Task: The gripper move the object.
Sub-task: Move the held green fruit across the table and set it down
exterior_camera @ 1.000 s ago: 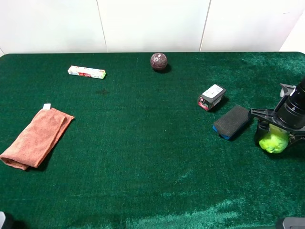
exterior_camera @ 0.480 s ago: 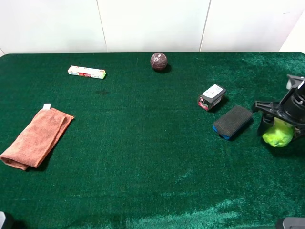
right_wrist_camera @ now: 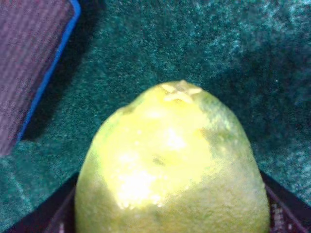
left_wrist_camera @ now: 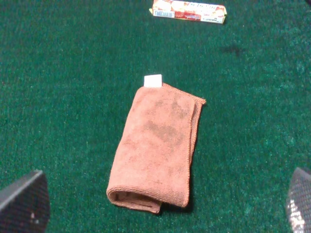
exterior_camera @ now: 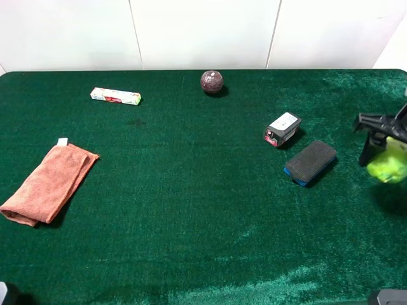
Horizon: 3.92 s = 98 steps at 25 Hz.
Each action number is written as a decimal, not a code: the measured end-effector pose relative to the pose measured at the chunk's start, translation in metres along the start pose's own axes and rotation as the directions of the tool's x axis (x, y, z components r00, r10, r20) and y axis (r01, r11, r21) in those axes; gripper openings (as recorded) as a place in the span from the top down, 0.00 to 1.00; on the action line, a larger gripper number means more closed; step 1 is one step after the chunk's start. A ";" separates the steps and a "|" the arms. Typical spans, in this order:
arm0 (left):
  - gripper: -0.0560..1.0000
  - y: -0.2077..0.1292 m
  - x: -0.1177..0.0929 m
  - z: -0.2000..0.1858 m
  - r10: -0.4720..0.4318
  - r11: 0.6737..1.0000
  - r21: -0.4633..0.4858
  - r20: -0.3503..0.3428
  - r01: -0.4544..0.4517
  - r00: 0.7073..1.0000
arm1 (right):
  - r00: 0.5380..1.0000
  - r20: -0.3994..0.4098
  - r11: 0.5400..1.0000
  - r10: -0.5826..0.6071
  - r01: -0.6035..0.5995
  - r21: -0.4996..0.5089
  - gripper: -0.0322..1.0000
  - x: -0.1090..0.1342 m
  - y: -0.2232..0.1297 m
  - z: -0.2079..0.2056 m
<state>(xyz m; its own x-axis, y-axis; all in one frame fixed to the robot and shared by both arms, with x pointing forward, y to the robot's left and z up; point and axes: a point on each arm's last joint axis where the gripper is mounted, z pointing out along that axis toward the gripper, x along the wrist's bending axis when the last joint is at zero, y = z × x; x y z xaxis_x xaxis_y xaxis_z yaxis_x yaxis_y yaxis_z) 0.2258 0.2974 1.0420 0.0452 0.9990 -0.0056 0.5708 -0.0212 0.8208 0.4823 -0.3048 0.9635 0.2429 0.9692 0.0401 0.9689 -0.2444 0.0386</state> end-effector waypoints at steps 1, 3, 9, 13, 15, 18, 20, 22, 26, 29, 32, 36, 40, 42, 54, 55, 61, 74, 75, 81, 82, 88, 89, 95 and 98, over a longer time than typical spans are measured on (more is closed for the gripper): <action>0.01 0.000 0.000 0.000 0.000 1.000 0.000 0.000 0.000 1.000 | 1.000 -0.001 1.000 -0.001 0.001 -0.005 0.51 0.000 0.001 -0.004; 0.01 0.000 0.000 0.000 0.000 1.000 0.000 0.000 0.000 1.000 | 1.000 -0.007 1.000 0.001 -0.001 -0.011 0.51 0.001 0.001 -0.011; 0.01 0.000 0.000 0.000 0.000 1.000 0.000 0.000 0.000 1.000 | 0.999 -0.047 1.000 0.010 -0.010 0.006 0.51 0.006 0.005 -0.025; 0.01 0.000 0.000 0.000 0.000 1.000 0.000 0.000 0.000 1.000 | 0.997 -0.077 1.000 -0.004 0.004 0.001 0.51 0.012 0.008 -0.035; 0.01 0.000 0.000 0.000 0.000 1.000 0.000 0.000 0.000 1.000 | 0.996 -0.080 0.999 -0.041 0.040 -0.012 0.51 0.022 0.009 -0.040; 0.01 0.000 0.000 0.000 0.000 1.000 0.000 0.000 0.000 1.000 | 0.993 -0.074 0.995 -0.087 0.083 -0.051 0.51 0.039 0.011 -0.049; 0.01 0.000 0.000 0.000 0.000 1.000 0.000 0.000 0.000 1.000 | 0.991 -0.073 0.992 -0.110 0.104 -0.076 0.51 0.051 0.011 -0.056; 0.01 0.000 0.000 0.000 0.000 1.000 0.000 0.000 0.000 1.000 | 0.989 -0.079 0.989 -0.123 0.115 -0.093 0.51 0.061 0.011 -0.060; 0.01 0.000 0.000 0.000 0.000 1.000 0.000 0.000 0.000 1.000 | 0.984 -0.093 0.982 -0.154 0.143 -0.121 0.51 0.077 0.009 -0.069; 0.01 0.000 0.000 0.000 0.000 1.000 0.000 0.000 0.000 1.000 | 0.977 -0.099 0.976 -0.188 0.175 -0.130 0.51 0.091 0.010 -0.076; 0.01 0.000 0.000 0.000 0.000 1.000 0.000 0.000 0.000 1.000 | 0.967 -0.103 0.966 -0.233 0.218 -0.140 0.51 0.110 0.013 -0.080; 0.01 0.000 0.000 0.000 0.000 1.000 0.000 0.000 0.000 1.000 | 0.947 -0.107 0.947 -0.301 0.284 -0.147 0.51 0.140 0.014 -0.084; 0.01 0.000 0.000 0.000 0.000 1.000 0.000 0.000 0.000 1.000 | 0.930 -0.112 0.931 -0.351 0.333 -0.153 0.51 0.162 0.016 -0.084; 0.01 0.000 0.000 0.000 0.000 1.000 0.000 0.000 0.000 1.000 | 0.916 -0.114 0.917 -0.384 0.365 -0.158 0.51 0.179 0.016 -0.083; 0.01 0.000 0.000 0.000 0.000 1.000 0.000 0.000 0.000 1.000 | 0.824 -0.135 0.831 -0.550 0.522 -0.193 0.51 0.274 0.011 -0.073; 0.01 0.000 0.000 0.000 0.000 1.000 0.000 0.000 0.000 1.000 | 0.816 -0.138 0.823 -0.561 0.532 -0.198 0.51 0.282 0.010 -0.072; 0.01 0.000 0.000 0.000 0.000 1.000 0.000 0.000 0.000 1.000 | 0.764 -0.153 0.774 -0.626 0.585 -0.244 0.51 0.323 0.006 -0.066; 0.01 0.000 0.000 0.000 0.000 1.000 0.000 -0.001 0.000 1.000 | 0.686 -0.230 0.711 -0.690 0.584 -0.391 0.51 0.383 0.013 -0.036; 0.01 0.000 0.000 0.000 0.000 1.000 0.000 -0.001 0.000 1.000 | 0.683 -0.246 0.713 -0.688 0.575 -0.401 0.51 0.386 0.014 -0.032; 0.01 0.000 0.000 0.000 0.000 1.000 0.000 -0.001 0.000 1.000 | 0.656 -0.300 0.708 -0.693 0.539 -0.456 0.51 0.402 0.017 -0.009; 0.01 0.000 0.000 0.000 0.000 1.000 0.000 -0.001 0.000 1.000 | 0.649 -0.300 0.701 -0.699 0.540 -0.466 0.51 0.405 0.016 -0.004; 0.01 0.000 0.001 0.000 0.002 1.000 0.000 -0.006 -0.002 1.000 | 0.620 -0.302 0.673 -0.724 0.540 -0.506 0.51 0.421 0.008 0.021; 0.01 0.000 0.001 0.000 0.002 1.000 0.000 -0.006 -0.002 1.000 | 0.618 -0.303 0.671 -0.726 0.537 -0.511 0.51 0.423 0.007 0.026; 0.01 0.000 0.001 0.000 0.002 1.000 0.000 -0.006 -0.002 1.000 | 0.603 -0.296 0.651 -0.741 0.536 -0.538 0.51 0.433 0.004 0.053; 0.01 0.000 0.001 0.000 0.002 1.000 0.000 -0.006 -0.002 1.000 | 0.607 -0.300 0.656 -0.736 0.531 -0.536 0.51 0.435 0.004 0.066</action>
<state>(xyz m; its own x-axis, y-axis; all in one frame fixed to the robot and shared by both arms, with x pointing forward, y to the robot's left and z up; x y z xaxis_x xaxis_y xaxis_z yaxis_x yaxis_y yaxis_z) 0.2258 0.2980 1.0420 0.0417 0.9991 -0.0005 0.5709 -0.0234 0.8207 0.5950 0.1174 0.9154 -0.5799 0.7594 0.2950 0.7396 0.3389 0.5815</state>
